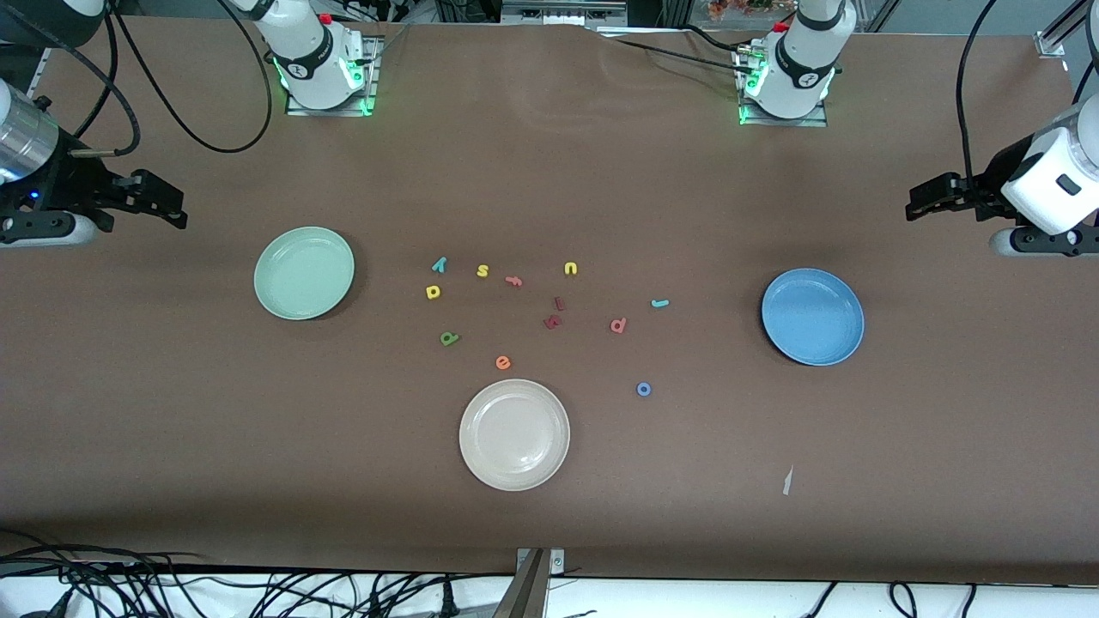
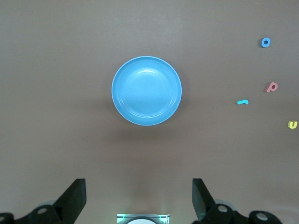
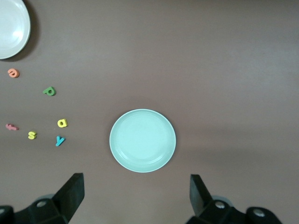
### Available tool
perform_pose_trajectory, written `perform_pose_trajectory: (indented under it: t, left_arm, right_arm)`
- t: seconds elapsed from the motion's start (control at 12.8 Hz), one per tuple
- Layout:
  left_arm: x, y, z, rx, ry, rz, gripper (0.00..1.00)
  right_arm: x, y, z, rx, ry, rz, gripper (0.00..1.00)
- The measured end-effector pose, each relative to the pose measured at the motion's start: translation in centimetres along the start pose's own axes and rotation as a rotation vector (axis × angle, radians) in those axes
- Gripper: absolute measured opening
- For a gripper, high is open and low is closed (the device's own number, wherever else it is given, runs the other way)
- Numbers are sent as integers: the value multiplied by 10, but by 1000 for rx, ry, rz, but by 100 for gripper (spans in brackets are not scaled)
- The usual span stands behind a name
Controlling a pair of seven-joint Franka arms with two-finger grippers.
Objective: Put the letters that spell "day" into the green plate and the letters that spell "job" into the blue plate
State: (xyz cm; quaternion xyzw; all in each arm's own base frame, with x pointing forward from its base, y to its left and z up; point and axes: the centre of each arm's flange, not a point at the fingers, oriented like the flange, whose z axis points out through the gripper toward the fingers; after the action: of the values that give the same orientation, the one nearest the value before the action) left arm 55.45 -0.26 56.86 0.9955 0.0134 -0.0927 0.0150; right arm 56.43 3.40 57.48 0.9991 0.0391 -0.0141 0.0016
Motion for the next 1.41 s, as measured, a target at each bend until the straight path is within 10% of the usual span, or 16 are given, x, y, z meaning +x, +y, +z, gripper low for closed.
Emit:
perform_pose_trajectory:
  t: [0.31, 0.86, 1.41]
  left_arm:
    - [16, -2, 26, -1, -48, -6, 100]
    - [76, 88, 113, -86, -77, -314, 100]
    - [107, 216, 227, -81, -30, -807, 100]
  right_arm:
    - [21, -41, 66, 4, -129, -67, 100]
    - [60, -136, 189, -19, -161, 19, 100]
    - [14, -234, 335, 12, -9, 174, 100]
